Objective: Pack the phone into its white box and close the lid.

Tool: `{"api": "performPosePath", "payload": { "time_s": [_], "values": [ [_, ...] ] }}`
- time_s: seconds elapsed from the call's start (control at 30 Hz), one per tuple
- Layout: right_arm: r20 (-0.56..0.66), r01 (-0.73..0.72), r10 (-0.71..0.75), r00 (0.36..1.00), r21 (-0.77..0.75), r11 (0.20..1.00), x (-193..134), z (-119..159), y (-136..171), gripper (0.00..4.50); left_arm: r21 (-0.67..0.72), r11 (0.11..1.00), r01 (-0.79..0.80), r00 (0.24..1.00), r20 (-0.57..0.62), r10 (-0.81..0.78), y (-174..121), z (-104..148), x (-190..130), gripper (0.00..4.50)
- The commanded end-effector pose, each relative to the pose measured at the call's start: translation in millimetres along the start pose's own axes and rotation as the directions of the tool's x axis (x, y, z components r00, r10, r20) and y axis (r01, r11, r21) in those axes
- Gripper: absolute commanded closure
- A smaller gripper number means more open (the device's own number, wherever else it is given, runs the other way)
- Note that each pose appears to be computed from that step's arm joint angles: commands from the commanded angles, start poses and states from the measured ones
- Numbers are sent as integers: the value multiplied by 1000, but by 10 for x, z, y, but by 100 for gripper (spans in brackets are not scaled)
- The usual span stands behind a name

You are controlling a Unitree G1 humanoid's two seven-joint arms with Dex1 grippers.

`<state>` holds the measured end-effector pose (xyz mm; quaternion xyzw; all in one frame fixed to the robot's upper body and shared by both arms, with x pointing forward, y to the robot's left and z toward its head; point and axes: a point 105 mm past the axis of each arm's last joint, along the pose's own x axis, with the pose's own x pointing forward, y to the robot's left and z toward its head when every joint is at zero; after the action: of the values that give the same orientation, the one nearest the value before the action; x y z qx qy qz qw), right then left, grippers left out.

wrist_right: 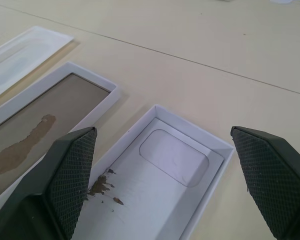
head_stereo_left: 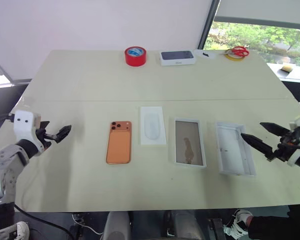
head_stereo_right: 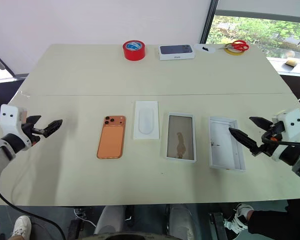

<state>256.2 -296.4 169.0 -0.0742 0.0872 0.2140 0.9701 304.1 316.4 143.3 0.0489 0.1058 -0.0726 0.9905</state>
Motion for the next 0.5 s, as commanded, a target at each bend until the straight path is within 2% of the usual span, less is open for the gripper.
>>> {"api": "performPosePath", "payload": {
  "time_s": [0.03,0.27,0.5],
  "values": [
    [40,-16,17,999,-30,999,25,99,49,1,28,1000,-2,998,62,0,-4,196,-17,3],
    [60,-37,40,997,-40,998,83,163,87,1,20,1000,-2,997,72,1,-29,205,-16,3],
    [69,-57,61,996,-55,997,137,200,119,1,-15,999,40,995,88,-39,-201,193,33,3]
  ]
}}
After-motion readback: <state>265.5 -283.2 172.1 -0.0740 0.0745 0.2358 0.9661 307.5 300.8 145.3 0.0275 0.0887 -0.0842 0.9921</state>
